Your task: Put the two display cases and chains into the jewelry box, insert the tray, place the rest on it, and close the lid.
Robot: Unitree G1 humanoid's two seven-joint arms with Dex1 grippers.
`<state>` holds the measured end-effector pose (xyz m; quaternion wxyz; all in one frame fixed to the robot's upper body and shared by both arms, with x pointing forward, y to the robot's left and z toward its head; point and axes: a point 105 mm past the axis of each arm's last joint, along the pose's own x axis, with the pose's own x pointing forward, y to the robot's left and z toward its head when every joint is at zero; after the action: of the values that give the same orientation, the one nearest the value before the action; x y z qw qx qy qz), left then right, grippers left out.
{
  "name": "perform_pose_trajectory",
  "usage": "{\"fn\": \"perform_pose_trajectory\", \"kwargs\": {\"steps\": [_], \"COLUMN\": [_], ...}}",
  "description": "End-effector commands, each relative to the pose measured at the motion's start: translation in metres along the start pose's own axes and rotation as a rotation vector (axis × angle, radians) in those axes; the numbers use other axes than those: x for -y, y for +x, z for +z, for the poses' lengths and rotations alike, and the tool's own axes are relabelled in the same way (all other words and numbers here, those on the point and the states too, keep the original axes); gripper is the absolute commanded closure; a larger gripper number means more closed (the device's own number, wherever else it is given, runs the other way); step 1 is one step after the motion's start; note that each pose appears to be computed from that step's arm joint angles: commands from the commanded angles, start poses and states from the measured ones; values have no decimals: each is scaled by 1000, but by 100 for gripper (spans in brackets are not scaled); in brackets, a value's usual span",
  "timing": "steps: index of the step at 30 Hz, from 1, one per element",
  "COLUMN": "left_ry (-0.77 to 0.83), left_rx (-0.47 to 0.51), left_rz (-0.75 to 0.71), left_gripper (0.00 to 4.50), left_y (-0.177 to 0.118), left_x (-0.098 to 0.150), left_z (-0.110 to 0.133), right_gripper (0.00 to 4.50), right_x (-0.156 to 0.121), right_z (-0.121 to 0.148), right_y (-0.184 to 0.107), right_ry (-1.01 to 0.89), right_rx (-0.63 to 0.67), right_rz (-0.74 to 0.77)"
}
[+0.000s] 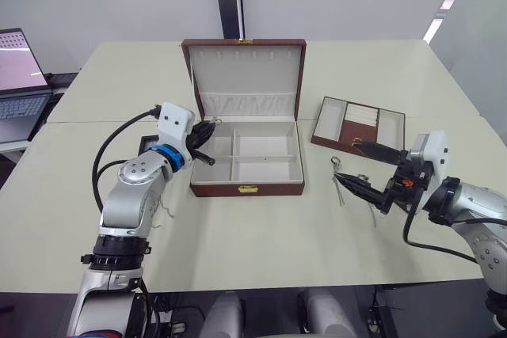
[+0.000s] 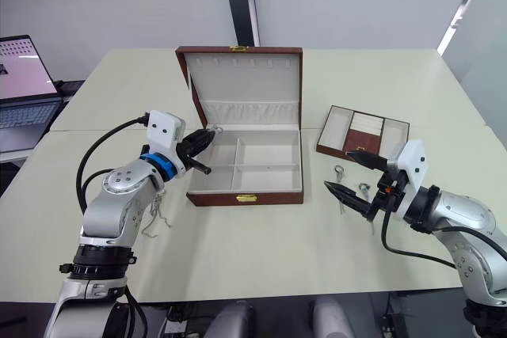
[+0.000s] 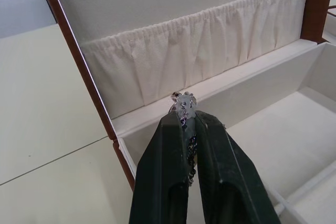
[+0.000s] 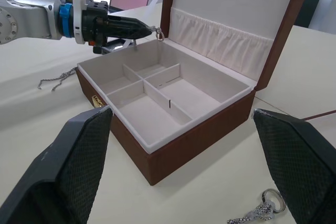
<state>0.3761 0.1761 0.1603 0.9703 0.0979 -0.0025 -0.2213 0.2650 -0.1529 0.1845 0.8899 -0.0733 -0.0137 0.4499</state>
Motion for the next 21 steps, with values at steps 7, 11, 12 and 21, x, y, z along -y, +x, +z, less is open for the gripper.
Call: {"fn": "perform_pose_trajectory", "kwargs": {"steps": [7,11,12,21], "left_ry": [32,30,30,-3], "left_rx": [36,46,50,116], "left_rz": [13,26,23,-29], "left_gripper": [448,358,330,54], "left_y": [2,4,5,8], "left_x": [-4,-6,-6,5], "left_z": [8,11,12,28], "right_gripper": [0,0,0,0], "right_x": [-3,-3,-3,-2], "right_z": [12,11,11,12], "right_y": [-3,-2,-2,-2], "right_ry": [-32,-30,-30,-29], "right_rx": [28,30,30,27], "right_rz": [-1,-3,-3,-6]}}
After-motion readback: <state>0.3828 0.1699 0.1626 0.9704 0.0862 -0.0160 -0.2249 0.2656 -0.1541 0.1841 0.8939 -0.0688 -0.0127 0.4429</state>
